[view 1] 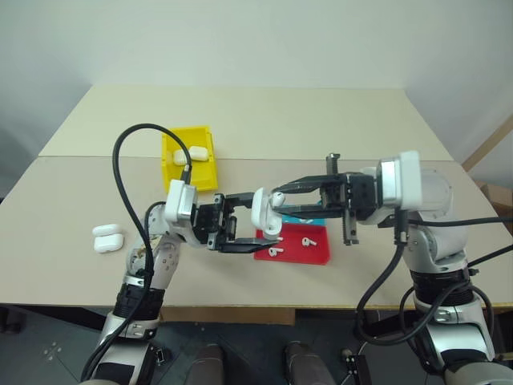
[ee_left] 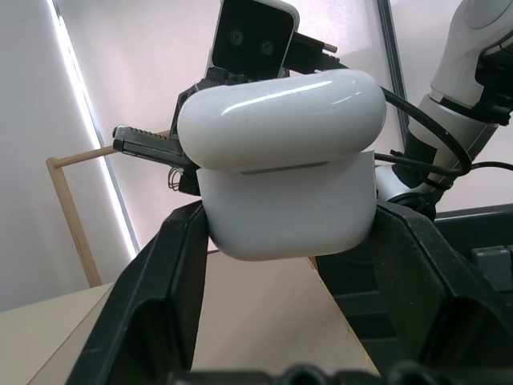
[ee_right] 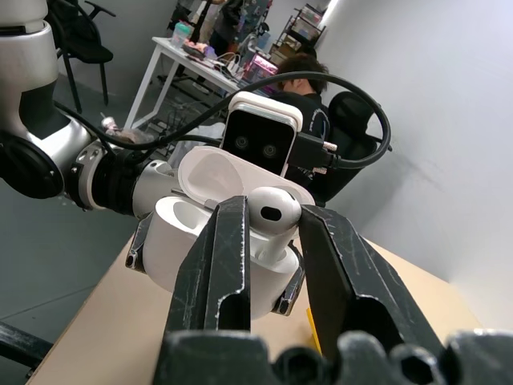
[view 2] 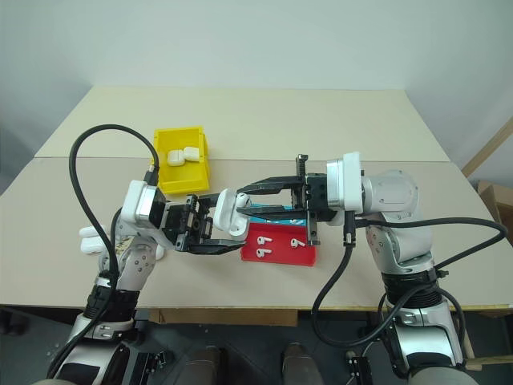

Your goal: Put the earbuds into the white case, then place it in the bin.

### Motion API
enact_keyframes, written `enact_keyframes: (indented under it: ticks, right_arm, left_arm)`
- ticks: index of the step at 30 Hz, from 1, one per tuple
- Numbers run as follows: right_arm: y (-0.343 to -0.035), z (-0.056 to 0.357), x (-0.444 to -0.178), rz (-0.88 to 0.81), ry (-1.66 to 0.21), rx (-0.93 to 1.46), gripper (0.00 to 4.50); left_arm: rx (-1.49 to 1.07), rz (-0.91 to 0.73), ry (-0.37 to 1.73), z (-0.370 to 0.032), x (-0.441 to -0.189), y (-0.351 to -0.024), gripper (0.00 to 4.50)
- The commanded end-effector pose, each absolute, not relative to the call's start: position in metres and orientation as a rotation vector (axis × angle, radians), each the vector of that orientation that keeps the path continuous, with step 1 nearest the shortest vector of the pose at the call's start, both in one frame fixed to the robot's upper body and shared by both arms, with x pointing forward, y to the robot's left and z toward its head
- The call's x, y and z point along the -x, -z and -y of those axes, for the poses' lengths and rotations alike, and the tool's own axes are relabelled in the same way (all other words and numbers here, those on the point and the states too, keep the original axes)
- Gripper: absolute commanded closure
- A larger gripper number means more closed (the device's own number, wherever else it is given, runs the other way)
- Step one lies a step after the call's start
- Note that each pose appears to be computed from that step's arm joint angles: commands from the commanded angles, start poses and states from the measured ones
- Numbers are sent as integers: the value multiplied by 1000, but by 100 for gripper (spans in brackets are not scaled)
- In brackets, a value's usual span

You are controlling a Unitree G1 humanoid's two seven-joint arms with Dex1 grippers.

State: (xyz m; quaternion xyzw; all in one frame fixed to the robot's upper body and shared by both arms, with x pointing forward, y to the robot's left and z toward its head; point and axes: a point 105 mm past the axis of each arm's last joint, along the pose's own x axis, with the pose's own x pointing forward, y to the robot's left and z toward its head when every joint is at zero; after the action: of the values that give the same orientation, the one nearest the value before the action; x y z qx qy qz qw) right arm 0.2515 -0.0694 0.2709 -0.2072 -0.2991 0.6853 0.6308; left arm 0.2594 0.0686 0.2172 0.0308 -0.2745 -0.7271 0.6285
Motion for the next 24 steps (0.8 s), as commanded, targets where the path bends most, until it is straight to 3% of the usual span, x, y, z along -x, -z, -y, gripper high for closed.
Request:
enact_keyframes:
  ticks: [1, 24]
  right_arm:
    - [-280, 71, -249, 746, -1551, 489, 345]
    - [-272, 69, -250, 750, -1550, 544, 345]
  left_arm:
    - [-103, 683, 1671, -70, -257, -227, 176]
    - [-116, 689, 1672, -67, -258, -228, 176]
